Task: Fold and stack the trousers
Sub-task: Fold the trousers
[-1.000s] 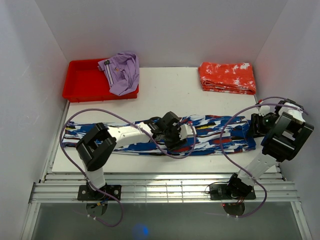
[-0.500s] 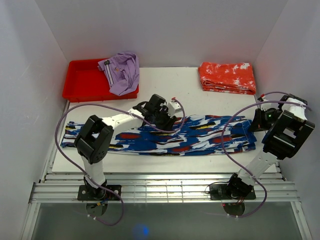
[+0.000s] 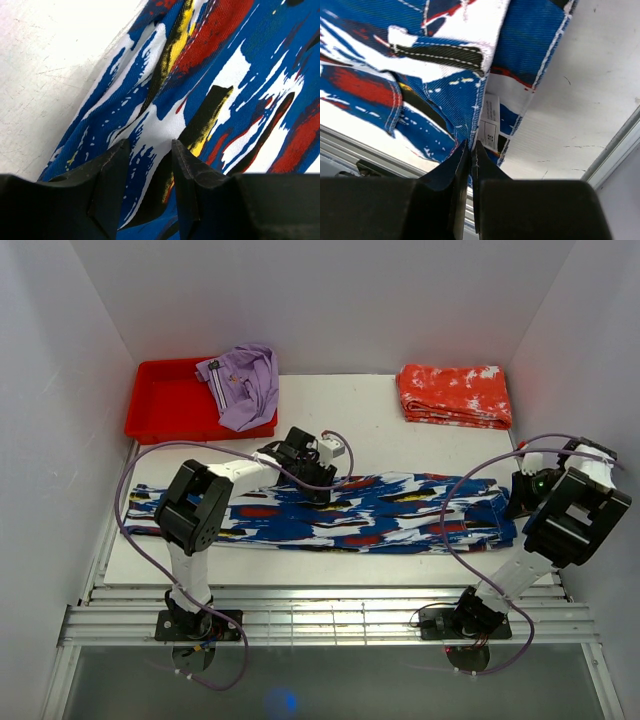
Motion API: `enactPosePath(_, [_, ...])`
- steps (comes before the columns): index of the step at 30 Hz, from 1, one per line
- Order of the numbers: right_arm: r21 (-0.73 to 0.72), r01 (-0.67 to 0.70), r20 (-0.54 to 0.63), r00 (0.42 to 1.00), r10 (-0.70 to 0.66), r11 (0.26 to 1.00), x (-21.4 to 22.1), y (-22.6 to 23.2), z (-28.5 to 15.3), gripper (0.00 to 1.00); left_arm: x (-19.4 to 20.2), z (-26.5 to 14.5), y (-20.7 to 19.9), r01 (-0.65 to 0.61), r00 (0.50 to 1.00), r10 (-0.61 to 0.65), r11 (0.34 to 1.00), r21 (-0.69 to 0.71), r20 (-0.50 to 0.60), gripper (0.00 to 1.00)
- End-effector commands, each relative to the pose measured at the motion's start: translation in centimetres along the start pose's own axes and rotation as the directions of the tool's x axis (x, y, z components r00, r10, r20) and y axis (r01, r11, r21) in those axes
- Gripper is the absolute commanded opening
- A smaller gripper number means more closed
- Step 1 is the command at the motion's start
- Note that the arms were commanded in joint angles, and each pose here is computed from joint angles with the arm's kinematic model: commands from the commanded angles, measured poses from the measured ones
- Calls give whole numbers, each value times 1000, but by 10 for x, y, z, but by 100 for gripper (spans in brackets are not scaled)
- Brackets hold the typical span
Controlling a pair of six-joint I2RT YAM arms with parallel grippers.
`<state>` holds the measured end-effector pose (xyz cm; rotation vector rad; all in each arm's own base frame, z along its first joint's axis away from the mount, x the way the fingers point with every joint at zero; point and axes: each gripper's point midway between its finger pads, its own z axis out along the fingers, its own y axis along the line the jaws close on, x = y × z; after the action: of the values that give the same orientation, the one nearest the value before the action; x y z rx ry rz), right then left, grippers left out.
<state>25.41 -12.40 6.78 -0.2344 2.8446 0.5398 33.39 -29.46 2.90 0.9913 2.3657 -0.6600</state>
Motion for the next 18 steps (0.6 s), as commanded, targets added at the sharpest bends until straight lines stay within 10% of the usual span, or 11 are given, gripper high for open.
enactPosePath(1, [76, 26, -20, 999, -24, 997, 8, -25, 8, 8, 36, 4, 17, 82, 991, -86, 996, -39, -99, 50])
enactPosePath(9, [13, -22, -7, 1000, 22, 1000, 15, -19, 47, 8, -20, -44, -36, -227, 968, 210, 966, 124, 135, 60])
enactPosePath(13, [14, -11, 54, 998, 11, 1000, -6, -18, 28, 41, -28, -74, -70, -457, 880, 429, 882, 113, 205, 62])
enactPosePath(18, [74, -4, 93, 996, -3, 997, -25, -25, 0, 78, -25, -98, -76, -439, 887, 417, 895, 79, 200, 62])
